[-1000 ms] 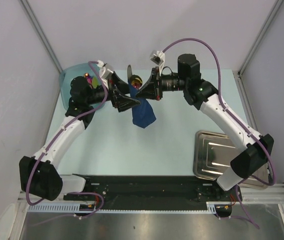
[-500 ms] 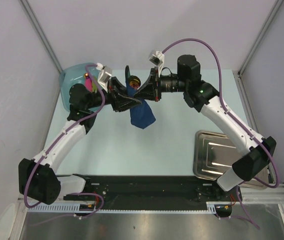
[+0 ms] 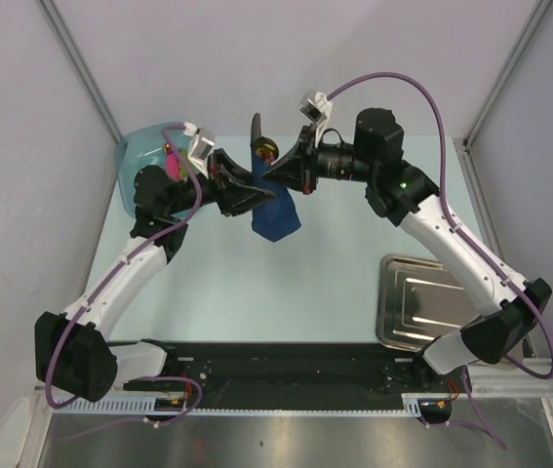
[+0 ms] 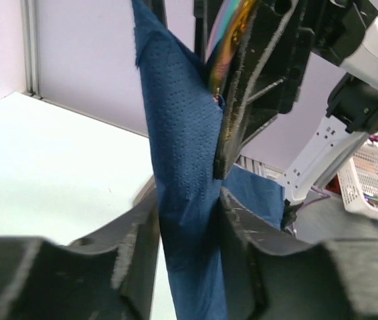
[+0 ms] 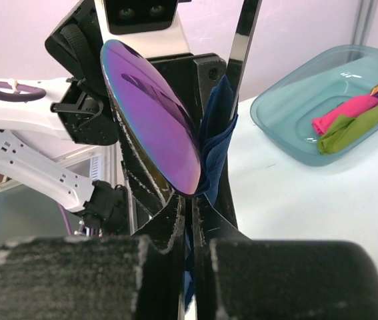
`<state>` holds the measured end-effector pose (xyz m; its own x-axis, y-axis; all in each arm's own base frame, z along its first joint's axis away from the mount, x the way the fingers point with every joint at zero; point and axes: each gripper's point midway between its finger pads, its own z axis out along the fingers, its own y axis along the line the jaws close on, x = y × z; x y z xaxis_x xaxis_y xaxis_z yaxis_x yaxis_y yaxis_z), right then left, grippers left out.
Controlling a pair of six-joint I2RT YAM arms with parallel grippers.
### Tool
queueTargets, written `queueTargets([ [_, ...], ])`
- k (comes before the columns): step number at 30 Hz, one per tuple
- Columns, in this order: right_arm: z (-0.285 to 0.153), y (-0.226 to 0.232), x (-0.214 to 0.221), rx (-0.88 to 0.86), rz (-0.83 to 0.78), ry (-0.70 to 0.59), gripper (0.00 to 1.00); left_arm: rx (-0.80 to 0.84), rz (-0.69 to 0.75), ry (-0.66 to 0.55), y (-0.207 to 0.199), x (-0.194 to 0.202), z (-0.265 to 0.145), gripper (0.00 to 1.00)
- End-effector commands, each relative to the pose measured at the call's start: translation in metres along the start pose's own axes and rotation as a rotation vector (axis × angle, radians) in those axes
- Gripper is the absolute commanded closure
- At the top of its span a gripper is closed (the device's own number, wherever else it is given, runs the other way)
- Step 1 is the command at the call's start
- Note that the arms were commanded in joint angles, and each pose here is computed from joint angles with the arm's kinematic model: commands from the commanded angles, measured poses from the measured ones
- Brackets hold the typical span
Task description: Place the utensils on the paper napkin and roll it up
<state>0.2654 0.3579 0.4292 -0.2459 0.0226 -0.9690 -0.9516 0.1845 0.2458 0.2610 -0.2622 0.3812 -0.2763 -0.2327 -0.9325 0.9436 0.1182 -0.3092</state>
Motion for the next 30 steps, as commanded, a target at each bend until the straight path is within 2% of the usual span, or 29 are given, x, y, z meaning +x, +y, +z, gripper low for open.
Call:
queueTargets([
  [1,-0.008,0.019,-0.037,0.013,-0.1,-0.109,1.0,-0.024,0.03,-0.037,-0.004,-0.009,0.0,0.64],
  [3,-0.007,0.021,-0.036,0.013,-0.098,-0.108,1.0,-0.032,0.024,-0.044,-0.003,-0.011,0.0,0.66],
  [9,-0.004,0.017,-0.033,0.038,-0.101,-0.099,1.0,-0.03,0.038,-0.056,-0.006,-0.02,0.002,0.56],
  [13,-0.002,0.018,-0.033,0.04,-0.103,-0.1,1.0,-0.03,0.034,-0.057,-0.006,-0.019,0.004,0.55],
  [19,0.0,0.019,-0.033,0.032,-0.101,-0.1,1.0,-0.008,0.026,-0.062,-0.009,-0.022,0.006,0.73],
  [20,0.0,0.019,-0.033,0.029,-0.101,-0.099,1.0,0.004,0.025,-0.058,-0.012,-0.022,0.007,0.77],
  [21,0.0,0.019,-0.033,0.027,-0.1,-0.099,1.0,0.011,0.022,-0.059,-0.013,-0.023,0.007,0.85],
  [24,-0.002,0.013,-0.036,0.03,-0.074,-0.106,1.0,0.041,0.009,-0.055,-0.019,-0.023,0.005,0.94],
  [28,-0.004,0.008,-0.037,0.02,-0.041,-0.108,1.0,0.063,0.003,-0.07,-0.024,-0.027,0.004,1.0],
  [29,-0.004,0.01,-0.038,0.011,-0.043,-0.113,1.0,0.067,0.003,-0.074,-0.025,-0.028,0.004,1.0],
  [30,-0.005,0.01,-0.039,0.008,-0.043,-0.115,1.0,0.068,0.003,-0.075,-0.025,-0.029,0.004,0.94],
])
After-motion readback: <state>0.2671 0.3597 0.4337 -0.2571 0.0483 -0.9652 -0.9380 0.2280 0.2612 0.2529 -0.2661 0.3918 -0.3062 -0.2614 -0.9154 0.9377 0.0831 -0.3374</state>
